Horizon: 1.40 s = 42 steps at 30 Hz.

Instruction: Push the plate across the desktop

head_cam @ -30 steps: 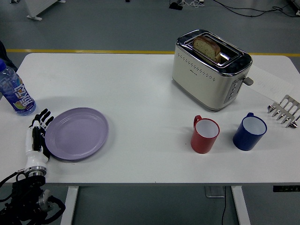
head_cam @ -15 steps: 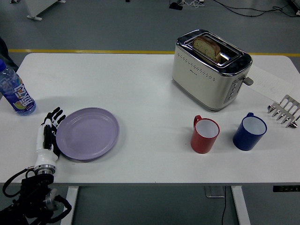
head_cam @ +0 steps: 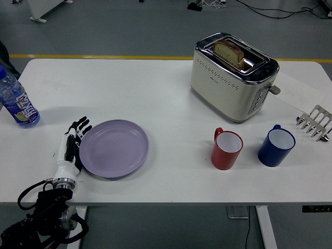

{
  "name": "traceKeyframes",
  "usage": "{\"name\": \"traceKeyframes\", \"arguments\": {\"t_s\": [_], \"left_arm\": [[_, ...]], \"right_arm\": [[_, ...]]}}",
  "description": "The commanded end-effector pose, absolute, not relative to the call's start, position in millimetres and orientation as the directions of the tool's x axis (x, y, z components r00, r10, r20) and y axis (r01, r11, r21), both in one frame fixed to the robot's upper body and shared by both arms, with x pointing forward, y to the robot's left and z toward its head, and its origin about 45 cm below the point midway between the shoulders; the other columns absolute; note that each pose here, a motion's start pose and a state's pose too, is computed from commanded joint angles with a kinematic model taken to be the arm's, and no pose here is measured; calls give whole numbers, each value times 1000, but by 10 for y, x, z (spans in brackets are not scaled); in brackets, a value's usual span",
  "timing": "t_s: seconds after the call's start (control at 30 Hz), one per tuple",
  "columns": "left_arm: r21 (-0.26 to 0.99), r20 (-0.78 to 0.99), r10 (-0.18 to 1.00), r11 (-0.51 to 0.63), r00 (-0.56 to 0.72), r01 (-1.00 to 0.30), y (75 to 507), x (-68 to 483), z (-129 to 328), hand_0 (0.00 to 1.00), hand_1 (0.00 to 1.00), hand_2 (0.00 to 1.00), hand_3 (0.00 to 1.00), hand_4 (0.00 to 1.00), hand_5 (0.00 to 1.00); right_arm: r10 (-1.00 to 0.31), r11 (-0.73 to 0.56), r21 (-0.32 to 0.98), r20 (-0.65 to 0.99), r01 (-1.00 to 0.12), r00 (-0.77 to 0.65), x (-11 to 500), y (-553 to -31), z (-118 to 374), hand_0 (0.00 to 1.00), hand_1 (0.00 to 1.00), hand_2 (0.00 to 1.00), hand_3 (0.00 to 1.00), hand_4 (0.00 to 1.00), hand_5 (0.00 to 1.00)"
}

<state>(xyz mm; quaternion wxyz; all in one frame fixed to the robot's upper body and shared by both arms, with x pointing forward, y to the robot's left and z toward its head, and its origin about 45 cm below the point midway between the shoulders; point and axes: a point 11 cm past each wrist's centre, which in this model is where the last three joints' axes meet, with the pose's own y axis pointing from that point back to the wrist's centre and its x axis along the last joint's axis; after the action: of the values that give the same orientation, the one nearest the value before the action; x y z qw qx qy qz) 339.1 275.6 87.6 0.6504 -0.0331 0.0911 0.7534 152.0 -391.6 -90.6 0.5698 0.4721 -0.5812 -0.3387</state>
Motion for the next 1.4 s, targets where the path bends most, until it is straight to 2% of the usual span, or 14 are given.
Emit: {"name": "traceKeyframes", "arguments": {"t_s": [1.0, 1.4], "left_arm": [[138, -150, 988, 59, 38, -989, 2169, 3447, 838, 768, 801, 849, 773, 430, 998], [143, -146, 986, 103, 82, -984, 2040, 3429, 824, 766, 801, 849, 773, 429, 998]], "right_arm": [[-933, 323, 930, 344, -177, 106, 1589, -3915, -885, 577, 537, 613, 617, 135, 636], [-932, 323, 932, 343, -168, 114, 1544, -3921, -897, 579, 537, 613, 618, 137, 637]]}}
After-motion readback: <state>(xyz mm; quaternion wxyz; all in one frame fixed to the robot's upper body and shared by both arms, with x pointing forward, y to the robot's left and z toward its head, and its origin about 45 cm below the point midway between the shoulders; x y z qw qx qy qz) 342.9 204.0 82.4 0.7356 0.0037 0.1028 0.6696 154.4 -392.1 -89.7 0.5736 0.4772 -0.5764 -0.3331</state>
